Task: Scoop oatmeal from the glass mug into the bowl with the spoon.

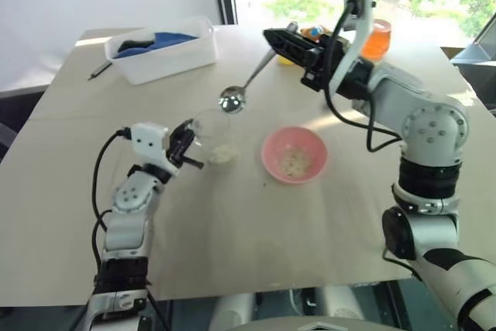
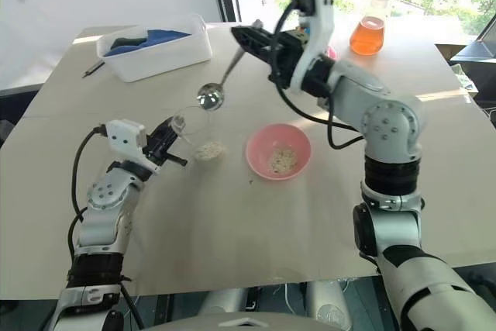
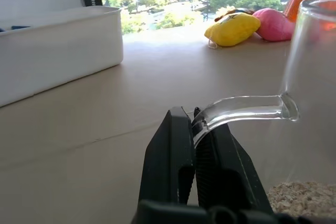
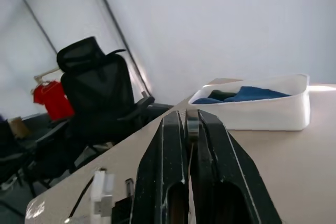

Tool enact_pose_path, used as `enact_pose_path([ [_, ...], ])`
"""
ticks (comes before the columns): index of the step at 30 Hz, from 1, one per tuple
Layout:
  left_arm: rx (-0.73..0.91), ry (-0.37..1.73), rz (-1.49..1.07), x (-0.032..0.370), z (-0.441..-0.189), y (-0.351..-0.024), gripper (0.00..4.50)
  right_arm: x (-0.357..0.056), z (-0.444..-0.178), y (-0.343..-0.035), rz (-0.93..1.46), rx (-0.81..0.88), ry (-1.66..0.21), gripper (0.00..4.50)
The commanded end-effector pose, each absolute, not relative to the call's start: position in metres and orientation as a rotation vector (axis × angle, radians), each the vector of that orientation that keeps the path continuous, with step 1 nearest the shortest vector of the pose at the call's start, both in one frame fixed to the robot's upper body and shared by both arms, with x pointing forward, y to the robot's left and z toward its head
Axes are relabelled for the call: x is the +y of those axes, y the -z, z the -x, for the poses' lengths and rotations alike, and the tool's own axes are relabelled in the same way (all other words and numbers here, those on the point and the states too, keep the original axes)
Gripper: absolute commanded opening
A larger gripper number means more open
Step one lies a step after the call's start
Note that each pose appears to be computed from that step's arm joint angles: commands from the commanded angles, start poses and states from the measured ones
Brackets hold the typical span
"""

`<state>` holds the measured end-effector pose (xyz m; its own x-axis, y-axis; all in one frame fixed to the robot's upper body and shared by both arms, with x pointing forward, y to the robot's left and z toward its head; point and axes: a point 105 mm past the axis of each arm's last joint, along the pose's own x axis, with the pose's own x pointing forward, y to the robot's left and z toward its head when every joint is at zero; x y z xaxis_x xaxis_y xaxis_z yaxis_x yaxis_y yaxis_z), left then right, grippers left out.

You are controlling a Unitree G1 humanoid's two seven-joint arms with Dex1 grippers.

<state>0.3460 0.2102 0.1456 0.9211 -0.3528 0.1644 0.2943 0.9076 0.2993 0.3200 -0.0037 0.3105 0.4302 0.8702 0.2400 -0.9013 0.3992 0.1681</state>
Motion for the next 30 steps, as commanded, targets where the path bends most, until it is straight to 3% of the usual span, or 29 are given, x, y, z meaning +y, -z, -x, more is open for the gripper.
enact_pose_path([
  [1, -0.280, 0.377, -0.339, 0.205, -0.350, -0.164, 0.10, 0.005, -0.315, -0.314, -0.219, -0.164, -1.165, 0.00],
  [9, -0.291, 0.388, -0.439, 0.205, -0.354, -0.170, 0.10, 0.020, -0.321, -0.282, 0.073, -0.140, -1.168, 0.00],
  [17, -0.291, 0.419, -0.520, 0.196, -0.355, -0.169, 0.10, 0.048, -0.325, -0.254, 0.163, -0.108, -1.205, 0.00],
  [22, -0.289, 0.419, -0.541, 0.198, -0.355, -0.168, 0.10, 0.056, -0.319, -0.243, 0.168, -0.054, -1.242, 0.00],
  [26, -0.285, 0.424, -0.540, 0.197, -0.356, -0.164, 0.10, 0.059, -0.311, -0.238, 0.035, 0.037, -1.275, 0.00],
  [30, -0.276, 0.427, -0.540, 0.197, -0.357, -0.158, 0.10, 0.044, -0.327, -0.243, -0.079, 0.103, -1.179, 0.00],
])
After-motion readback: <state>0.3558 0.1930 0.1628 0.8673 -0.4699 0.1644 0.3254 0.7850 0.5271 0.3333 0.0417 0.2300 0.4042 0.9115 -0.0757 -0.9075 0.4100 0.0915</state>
